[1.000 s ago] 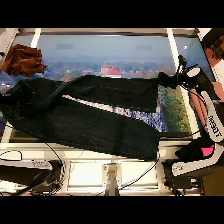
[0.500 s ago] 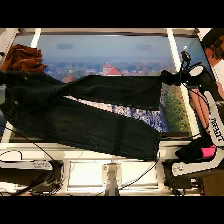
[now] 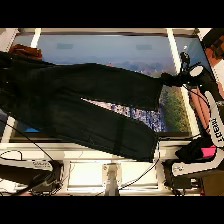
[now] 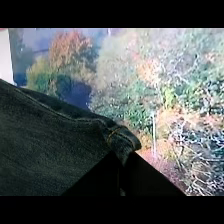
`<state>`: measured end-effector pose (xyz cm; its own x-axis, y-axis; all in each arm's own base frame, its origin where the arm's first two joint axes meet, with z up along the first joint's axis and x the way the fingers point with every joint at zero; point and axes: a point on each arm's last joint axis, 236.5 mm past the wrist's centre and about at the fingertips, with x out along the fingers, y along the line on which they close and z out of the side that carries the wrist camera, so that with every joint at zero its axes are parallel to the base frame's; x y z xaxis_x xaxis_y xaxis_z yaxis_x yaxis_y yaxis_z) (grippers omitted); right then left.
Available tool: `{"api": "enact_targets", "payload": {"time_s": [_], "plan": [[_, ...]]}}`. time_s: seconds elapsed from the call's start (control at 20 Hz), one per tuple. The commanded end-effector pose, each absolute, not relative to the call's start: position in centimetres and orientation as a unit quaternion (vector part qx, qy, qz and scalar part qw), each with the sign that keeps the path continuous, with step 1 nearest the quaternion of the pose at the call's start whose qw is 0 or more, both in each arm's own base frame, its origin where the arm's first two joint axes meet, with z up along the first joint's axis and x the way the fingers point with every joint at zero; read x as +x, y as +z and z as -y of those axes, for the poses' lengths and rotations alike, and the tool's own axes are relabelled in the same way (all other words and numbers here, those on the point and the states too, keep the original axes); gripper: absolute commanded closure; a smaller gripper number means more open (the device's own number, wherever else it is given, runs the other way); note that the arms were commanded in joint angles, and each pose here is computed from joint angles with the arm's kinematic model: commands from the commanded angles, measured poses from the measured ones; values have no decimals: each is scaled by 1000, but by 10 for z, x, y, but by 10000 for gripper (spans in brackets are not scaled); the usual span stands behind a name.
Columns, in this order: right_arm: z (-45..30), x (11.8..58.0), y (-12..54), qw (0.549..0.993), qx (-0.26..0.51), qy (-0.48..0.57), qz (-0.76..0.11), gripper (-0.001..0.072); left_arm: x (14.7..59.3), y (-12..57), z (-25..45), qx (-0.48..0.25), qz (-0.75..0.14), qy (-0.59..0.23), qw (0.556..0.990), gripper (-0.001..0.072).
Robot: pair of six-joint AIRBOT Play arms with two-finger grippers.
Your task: Fold the clothes and pants, and hang the long-sleeved shirts on hangers.
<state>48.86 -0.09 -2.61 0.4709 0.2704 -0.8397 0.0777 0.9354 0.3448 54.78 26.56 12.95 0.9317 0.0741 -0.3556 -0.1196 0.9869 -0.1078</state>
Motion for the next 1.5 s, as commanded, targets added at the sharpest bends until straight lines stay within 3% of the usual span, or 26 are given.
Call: {"api": "enact_targets", "payload": {"time_s": [0.0, 0.15, 0.2, 0.25, 0.3, 0.45, 0.6, 0.75, 0.85, 0.95, 1.15, 1.3, 1.45], "plan": [[0, 484, -28, 835, 166, 60, -521, 690, 569, 97, -278, -54, -178, 90, 978, 653], [1, 485, -28, 837, 165, 59, -519, 690, 583, 61, -285, -55, -189, 121, 973, 639], [1, 486, -27, 838, 165, 58, -516, 690, 586, 49, -285, -56, -194, 126, 971, 461], [2, 488, -27, 841, 165, 57, -513, 690, 589, 38, -283, -57, -201, 127, 970, 179], [3, 489, -26, 842, 164, 56, -511, 690, 591, 29, -282, -58, -206, 128, 968, -8], [4, 491, -25, 845, 163, 53, -507, 690, 592, 26, -283, -58, -207, 131, 968, 7], [5, 492, -25, 846, 162, 53, -506, 690, 578, 68, -302, -39, -180, 148, 972, 7], [7, 494, -25, 849, 159, 50, -501, 690, 546, 119, -316, -12, -171, 135, 976, 8], [7, 494, -25, 849, 159, 50, -501, 690, 511, 121, -316, 4, -220, 93, 971, 9], [7, 493, -25, 849, 159, 50, -502, 690, 458, 93, -326, -31, -311, 78, 947, 8], [5, 491, -26, 846, 161, 52, -506, 690, 359, 23, -349, -189, -439, 94, 873, 8], [4, 491, -25, 845, 165, 54, -506, 690, 326, -12, -353, -245, -472, 80, 843, -1], [1, 492, -24, 844, 175, 55, -503, 690, 322, -40, -351, -271, -487, 68, 828, -1]]}}
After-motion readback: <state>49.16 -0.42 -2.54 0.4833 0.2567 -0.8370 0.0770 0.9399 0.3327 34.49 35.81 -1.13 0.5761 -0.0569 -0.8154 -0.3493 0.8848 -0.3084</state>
